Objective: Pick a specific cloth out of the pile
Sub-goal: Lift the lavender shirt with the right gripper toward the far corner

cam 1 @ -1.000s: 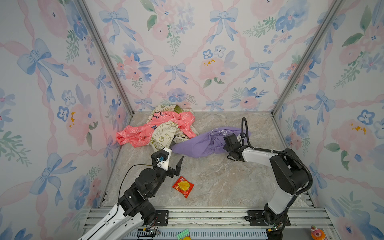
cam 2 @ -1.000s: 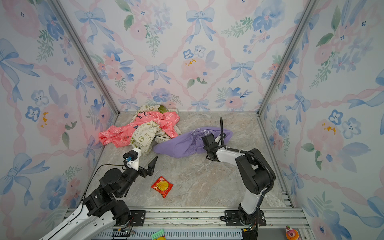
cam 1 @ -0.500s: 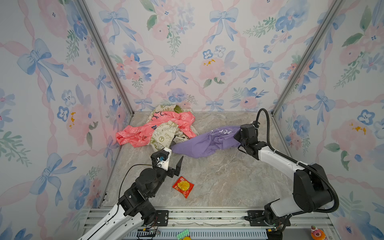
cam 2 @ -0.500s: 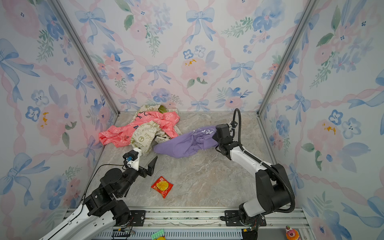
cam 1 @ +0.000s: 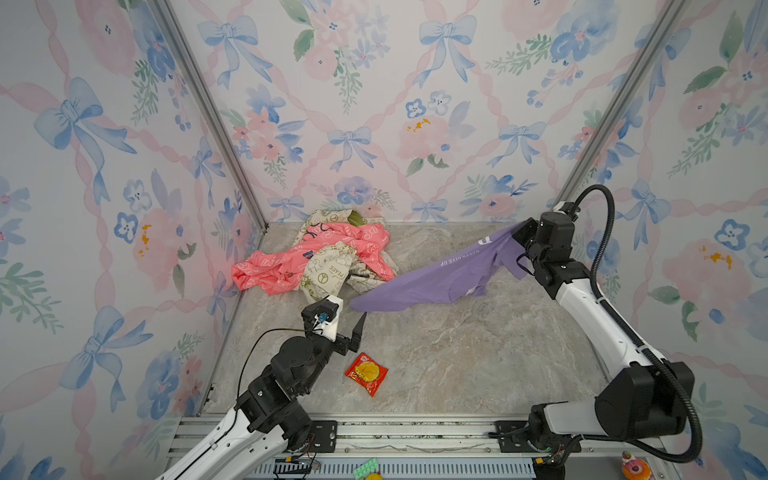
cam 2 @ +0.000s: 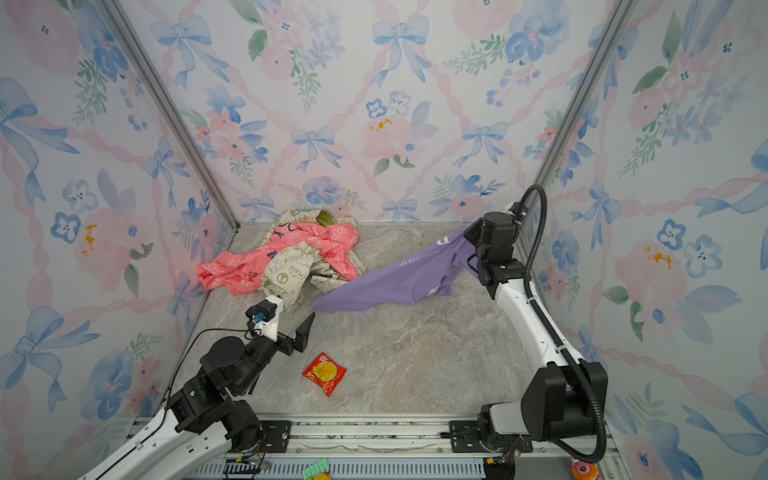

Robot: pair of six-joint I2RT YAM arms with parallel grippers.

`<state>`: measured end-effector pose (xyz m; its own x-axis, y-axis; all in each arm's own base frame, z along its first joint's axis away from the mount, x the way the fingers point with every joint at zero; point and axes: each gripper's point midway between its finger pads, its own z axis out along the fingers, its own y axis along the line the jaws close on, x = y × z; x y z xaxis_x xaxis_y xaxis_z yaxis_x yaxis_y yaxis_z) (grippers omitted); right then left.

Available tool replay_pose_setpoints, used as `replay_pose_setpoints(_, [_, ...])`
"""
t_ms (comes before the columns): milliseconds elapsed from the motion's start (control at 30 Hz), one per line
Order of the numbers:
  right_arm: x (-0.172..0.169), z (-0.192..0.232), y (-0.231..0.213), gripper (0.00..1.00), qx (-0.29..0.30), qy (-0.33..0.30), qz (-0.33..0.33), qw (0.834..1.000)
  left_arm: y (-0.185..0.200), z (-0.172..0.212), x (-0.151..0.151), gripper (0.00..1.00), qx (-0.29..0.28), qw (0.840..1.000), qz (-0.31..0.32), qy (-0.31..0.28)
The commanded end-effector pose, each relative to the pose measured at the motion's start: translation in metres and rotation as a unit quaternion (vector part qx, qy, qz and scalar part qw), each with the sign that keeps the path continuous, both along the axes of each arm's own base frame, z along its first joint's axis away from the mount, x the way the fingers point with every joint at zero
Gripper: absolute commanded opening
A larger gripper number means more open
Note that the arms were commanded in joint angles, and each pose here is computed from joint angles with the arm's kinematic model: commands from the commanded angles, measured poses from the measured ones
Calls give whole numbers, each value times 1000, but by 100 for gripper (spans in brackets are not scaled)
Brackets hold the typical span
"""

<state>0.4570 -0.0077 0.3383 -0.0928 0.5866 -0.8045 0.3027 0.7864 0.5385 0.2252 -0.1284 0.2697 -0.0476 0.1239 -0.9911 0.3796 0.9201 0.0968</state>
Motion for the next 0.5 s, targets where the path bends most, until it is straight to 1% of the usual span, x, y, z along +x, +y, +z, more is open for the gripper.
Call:
replay_pose_setpoints(0, [-2,50,-18,0,-9,-51,-17,999,5,-7,2,98,16,1000,12,1])
replay_pose_setpoints(100, [0,76,-29,0,-9,-76,-31,997,4,-8,3,98,18,1000,13,3])
replay_pose_setpoints(233, [2,103,-32,0,-11,-100,-35,994,3,-10,3,98,21,1000,11,6])
replay_pose_setpoints(333, [8,112,-30,0,-10,-108,-29,994,2,-11,4,98,22,1000,9,7])
replay_pose_setpoints(467, [27,109,-12,0,-5,-103,5,995,1,-12,4,98,25,1000,5,10])
